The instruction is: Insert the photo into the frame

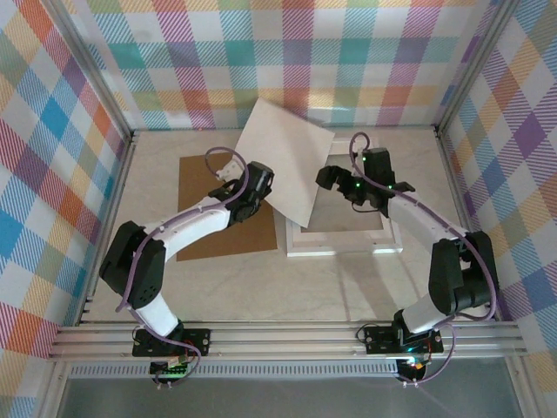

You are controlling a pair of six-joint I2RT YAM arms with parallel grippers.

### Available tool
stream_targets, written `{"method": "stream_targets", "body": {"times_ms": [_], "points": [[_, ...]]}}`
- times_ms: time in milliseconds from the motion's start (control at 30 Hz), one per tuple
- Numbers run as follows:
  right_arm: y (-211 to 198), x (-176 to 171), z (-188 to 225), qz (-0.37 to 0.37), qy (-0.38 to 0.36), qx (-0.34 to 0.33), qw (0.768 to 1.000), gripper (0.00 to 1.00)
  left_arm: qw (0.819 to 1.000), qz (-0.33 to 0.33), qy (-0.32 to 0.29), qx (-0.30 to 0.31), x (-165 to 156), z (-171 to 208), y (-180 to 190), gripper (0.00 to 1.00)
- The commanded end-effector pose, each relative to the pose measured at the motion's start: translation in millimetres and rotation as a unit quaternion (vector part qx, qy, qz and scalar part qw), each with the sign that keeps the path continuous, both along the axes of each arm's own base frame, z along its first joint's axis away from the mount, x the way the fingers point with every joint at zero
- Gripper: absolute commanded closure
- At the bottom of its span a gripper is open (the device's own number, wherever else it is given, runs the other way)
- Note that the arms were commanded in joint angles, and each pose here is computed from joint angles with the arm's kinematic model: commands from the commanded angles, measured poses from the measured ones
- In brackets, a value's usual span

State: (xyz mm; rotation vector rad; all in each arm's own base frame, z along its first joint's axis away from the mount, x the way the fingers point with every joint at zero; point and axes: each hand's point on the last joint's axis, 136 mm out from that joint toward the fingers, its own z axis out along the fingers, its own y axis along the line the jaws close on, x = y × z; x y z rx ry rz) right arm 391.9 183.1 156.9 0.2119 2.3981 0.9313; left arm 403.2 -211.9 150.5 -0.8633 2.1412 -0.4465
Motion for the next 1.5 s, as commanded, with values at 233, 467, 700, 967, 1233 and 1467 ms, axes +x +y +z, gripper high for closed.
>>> {"method": "stream_targets", "body": {"times_ms": [233,467,700,967,1233,1467], "points": [[26.4,-16.3,-38.0,0.014,0.066,0.064,0.996,0.01,0.982,0.090,0.027,-0.163,-24.5,-9.0,3.1,1.00],[44.3,1.0,-44.1,0.040,0.062,0.092,0.993,0.05,0.976,0.076,0.051,-0.198,-39.3,-12.5,4.5,1.00],[57.8,18.7,-47.8,0.049,0.063,0.123,0.989,0.19,0.973,0.059,0.080,-0.208,-53.6,-32.4,2.1,1.00],[63.4,27.9,-41.0,0.058,0.057,0.130,0.988,0.63,0.975,0.031,0.097,-0.196,-68.2,-46.3,4.0,1.00],[56.6,32.4,-26.1,0.076,0.038,0.096,0.992,0.98,0.978,-0.019,0.083,-0.190,-71.7,-45.3,1.5,0.00],[30.5,29.2,1.8,0.103,0.016,0.046,0.994,1.00,0.990,-0.068,0.093,-0.084,-81.3,-41.1,26.1,0.00]]}}
